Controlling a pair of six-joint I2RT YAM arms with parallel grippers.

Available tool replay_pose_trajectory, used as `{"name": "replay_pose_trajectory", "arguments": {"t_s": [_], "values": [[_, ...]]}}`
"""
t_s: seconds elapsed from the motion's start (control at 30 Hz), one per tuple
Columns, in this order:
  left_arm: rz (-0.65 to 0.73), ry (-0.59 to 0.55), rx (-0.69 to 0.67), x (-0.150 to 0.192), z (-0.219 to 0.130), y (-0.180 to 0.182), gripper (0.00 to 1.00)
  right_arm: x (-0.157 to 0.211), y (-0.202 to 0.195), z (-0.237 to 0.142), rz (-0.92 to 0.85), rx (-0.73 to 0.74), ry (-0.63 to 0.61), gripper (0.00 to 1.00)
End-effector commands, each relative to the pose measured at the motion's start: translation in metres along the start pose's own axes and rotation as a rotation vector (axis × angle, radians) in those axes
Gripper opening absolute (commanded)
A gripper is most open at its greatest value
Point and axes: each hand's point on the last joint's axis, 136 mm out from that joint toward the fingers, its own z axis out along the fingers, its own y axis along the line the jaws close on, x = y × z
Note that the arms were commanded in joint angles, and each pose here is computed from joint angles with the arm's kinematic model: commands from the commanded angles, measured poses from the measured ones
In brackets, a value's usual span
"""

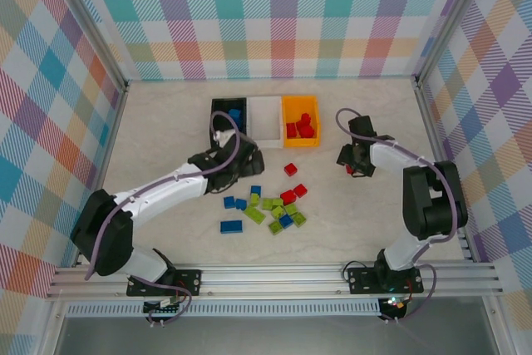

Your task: Sort the legos into containers by color

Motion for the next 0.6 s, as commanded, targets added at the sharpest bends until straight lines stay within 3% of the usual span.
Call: {"name": "replay_pose_trajectory", "arguments": {"t_s": [0.0, 0.4, 0.57], "values": [[-0.056, 0.026, 0.031, 0.016, -0.005, 0.004, 1.0, -0.014, -0.003, 0.003, 0.012, 0.007, 0.002, 0.65], [-0.049, 0.023, 0.001, 0.028, -0.001, 0.019, 1.0, 0.005, 0.02, 0.008, -0.079, -0.097, 0.098, 0.65], [-0.041, 0.02, -0.011, 0.028, 0.001, 0.02, 1.0, 0.017, 0.019, 0.011, -0.116, -0.064, 0.133, 0.59]]}}
